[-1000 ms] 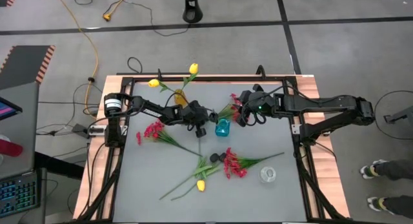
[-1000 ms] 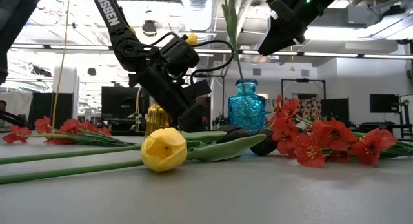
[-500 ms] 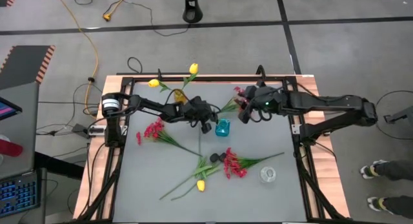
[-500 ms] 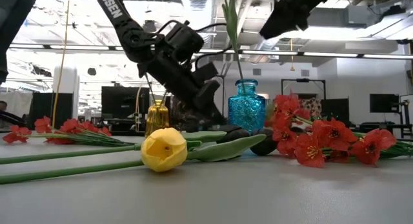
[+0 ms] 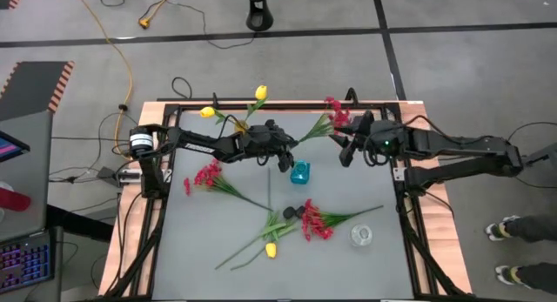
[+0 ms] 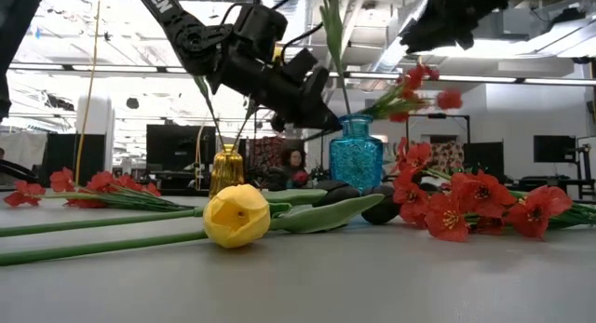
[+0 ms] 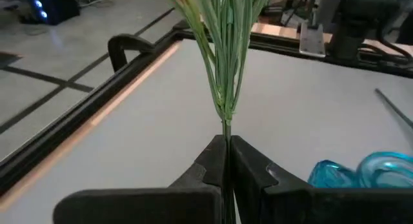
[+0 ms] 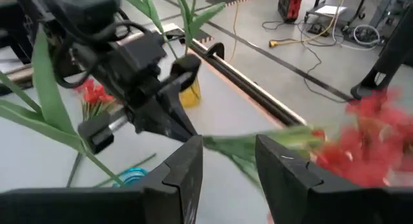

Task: Sort flowers into vase by color
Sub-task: Put the top red flowers into the transparent vase

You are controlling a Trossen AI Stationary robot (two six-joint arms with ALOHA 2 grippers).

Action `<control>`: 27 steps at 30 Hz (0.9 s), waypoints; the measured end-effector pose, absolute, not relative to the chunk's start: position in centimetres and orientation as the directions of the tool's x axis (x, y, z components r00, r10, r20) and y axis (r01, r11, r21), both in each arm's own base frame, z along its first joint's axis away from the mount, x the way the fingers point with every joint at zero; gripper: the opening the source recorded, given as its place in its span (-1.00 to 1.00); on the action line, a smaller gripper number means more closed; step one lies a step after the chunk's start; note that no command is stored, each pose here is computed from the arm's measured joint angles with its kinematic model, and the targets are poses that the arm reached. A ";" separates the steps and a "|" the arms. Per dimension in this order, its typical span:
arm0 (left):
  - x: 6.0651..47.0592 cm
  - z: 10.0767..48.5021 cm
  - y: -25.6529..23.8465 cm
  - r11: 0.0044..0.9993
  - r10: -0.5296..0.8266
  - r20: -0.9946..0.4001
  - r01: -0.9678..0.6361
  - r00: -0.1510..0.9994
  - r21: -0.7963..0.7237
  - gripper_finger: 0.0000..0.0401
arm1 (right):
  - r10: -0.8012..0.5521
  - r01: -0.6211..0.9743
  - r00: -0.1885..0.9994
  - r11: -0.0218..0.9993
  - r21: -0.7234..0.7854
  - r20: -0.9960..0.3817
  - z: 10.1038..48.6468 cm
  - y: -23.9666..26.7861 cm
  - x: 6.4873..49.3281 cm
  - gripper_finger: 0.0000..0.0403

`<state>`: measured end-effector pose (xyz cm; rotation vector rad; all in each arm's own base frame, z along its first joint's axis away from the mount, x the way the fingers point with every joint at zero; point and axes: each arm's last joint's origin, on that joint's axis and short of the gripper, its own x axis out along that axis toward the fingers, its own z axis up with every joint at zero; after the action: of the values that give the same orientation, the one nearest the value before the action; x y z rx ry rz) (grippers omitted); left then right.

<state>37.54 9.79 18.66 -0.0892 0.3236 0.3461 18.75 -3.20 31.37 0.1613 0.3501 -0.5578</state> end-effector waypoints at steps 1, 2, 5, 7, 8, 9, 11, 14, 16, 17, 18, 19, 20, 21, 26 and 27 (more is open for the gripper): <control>37.5 18.8 9.8 0.937 0.319 -0.328 -0.347 0.889 -0.030 -1.00 | -0.489 0.545 0.796 0.836 0.070 -0.357 30.8 -3.2 18.6 -0.17; 37.7 19.1 9.8 0.937 0.320 -0.315 -0.347 0.893 -0.032 -1.00 | -0.489 0.547 0.802 0.832 0.091 -0.343 30.2 -3.2 18.5 -0.17; 38.0 19.9 9.9 0.939 0.319 -0.266 -0.341 0.910 -0.037 -1.00 | -0.494 0.556 0.808 0.820 0.138 -0.320 28.4 -3.3 18.2 -0.17; 38.2 20.4 9.9 0.940 0.320 -0.231 -0.338 0.919 -0.042 -1.00 | -0.496 0.559 0.814 0.811 0.174 -0.303 27.5 -3.3 18.1 -0.17; 38.3 20.6 10.0 0.940 0.321 -0.221 -0.338 0.921 -0.044 -1.00 | -0.496 0.562 0.813 0.805 0.189 -0.304 27.0 -3.3 18.1 -0.17; 38.4 20.9 10.0 0.940 0.321 -0.210 -0.337 0.923 -0.044 -1.00 | -0.497 0.564 0.813 0.800 0.204 -0.302 26.8 -3.3 18.1 -0.17; 38.5 21.2 10.0 0.941 0.322 -0.200 -0.336 0.925 -0.041 -1.00 | -0.502 0.569 0.814 0.789 0.232 -0.292 26.3 -3.3 18.1 -0.17; 38.8 21.9 10.1 0.941 0.323 -0.180 -0.335 0.929 -0.041 -1.00 | -0.510 0.567 0.821 0.777 0.273 -0.255 26.1 -3.4 18.3 -0.17; 39.0 22.4 10.2 0.942 0.324 -0.163 -0.333 0.932 -0.034 -1.00 | -0.516 0.566 0.823 0.775 0.281 -0.236 26.0 -3.5 18.6 -0.17; 39.1 22.6 10.1 0.943 0.323 -0.156 -0.332 0.933 -0.029 -1.00 | -0.517 0.563 0.826 0.775 0.288 -0.222 26.1 -3.5 18.7 -0.17; 39.2 22.8 10.1 0.944 0.322 -0.144 -0.329 0.936 -0.027 -1.00 | -0.518 0.561 0.827 0.775 0.290 -0.218 26.1 -3.5 18.8 -0.17; 39.3 23.0 10.1 0.945 0.319 -0.131 -0.325 0.939 -0.028 -1.00 | -0.519 0.561 0.828 0.775 0.292 -0.213 26.0 -3.5 18.9 -0.17; 39.4 23.3 10.1 0.947 0.313 -0.116 -0.319 0.943 -0.031 -1.00 | -0.522 0.559 0.829 0.774 0.298 -0.200 26.1 -3.6 19.1 -0.17; 39.5 23.6 10.1 0.950 0.304 -0.106 -0.309 0.947 -0.036 -1.00 | -0.524 0.558 0.830 0.775 0.295 -0.192 26.2 -3.7 19.2 -0.17; 39.8 24.3 10.0 0.960 0.271 -0.084 -0.275 0.959 -0.045 -1.00 | -0.533 0.542 0.837 0.778 0.319 -0.122 26.5 -3.9 20.0 -0.17; 39.9 24.5 10.0 0.961 0.269 -0.079 -0.273 0.960 -0.045 -1.00 | -0.535 0.539 0.838 0.778 0.325 -0.110 26.5 -4.0 20.2 -0.17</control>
<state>39.88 9.98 24.51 -0.0552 0.0722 0.2748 20.19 -4.00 26.55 0.3545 0.0115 -0.5804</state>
